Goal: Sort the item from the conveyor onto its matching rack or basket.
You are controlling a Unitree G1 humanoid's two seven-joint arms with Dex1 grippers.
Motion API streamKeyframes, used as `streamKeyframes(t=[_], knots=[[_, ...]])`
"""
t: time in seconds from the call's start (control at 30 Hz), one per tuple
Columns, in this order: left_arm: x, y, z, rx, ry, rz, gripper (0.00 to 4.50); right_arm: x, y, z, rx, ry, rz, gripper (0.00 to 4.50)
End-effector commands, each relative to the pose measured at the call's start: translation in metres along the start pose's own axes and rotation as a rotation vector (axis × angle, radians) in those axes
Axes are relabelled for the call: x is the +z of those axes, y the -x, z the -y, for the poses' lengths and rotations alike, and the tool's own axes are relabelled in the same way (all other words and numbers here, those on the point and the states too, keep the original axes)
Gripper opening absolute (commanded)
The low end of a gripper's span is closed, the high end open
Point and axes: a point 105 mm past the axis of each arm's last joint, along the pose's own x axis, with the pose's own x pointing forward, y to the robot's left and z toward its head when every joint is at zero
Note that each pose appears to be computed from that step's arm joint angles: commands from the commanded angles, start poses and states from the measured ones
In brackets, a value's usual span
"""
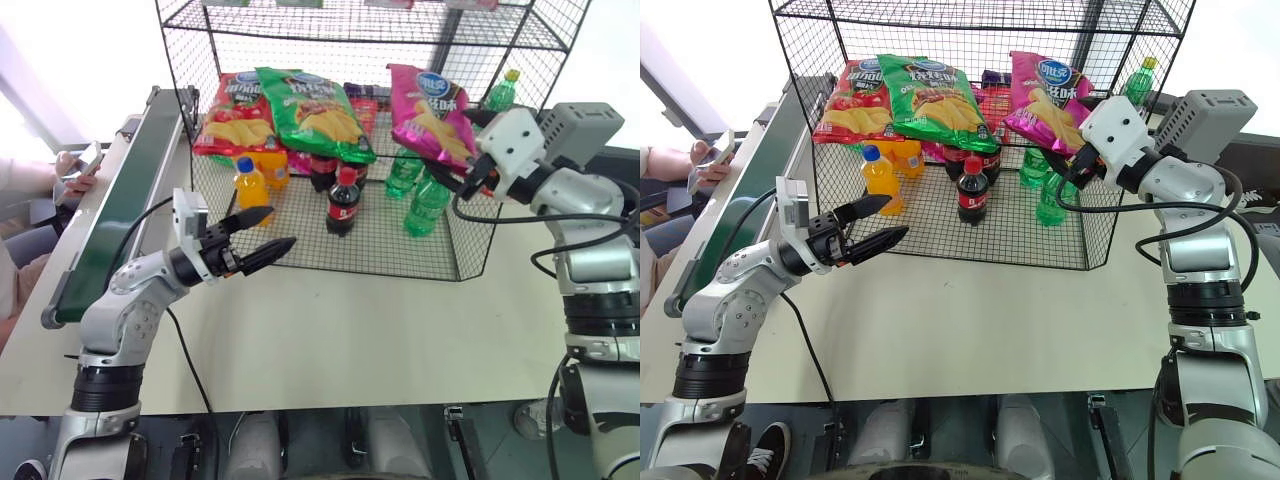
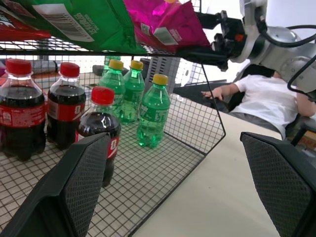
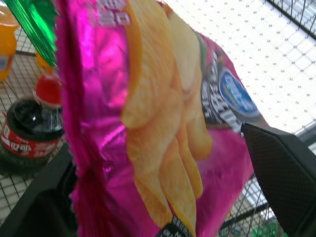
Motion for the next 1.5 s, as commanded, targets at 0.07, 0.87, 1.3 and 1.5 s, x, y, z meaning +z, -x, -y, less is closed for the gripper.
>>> streamKeyframes(t=[0.07,0.87,1.3,1.5], knots=[[0.01,-0.003,0.006,-0.023,-0.058,0.017,4.5,0.016,0.003,0.009,-0.044,0.086,0.056,2.65],[0.013,-0.006,0.009,-0.018,-0.061,0.02,4.5,-0.004,-0.005,0.028,-0.099,0.519,-0.068,0.76],[0.003,0.0,0.008,-0.023,-0.068,-0.002,4.5,0.009,0.017,0.027,-0.006,0.253,0.038,2.98],[0.003,0.008,0.004,0.001,-0.09,-0.013,4.5,0.046,0.036,0.023,0.0,-0.072,0.285,2.98]])
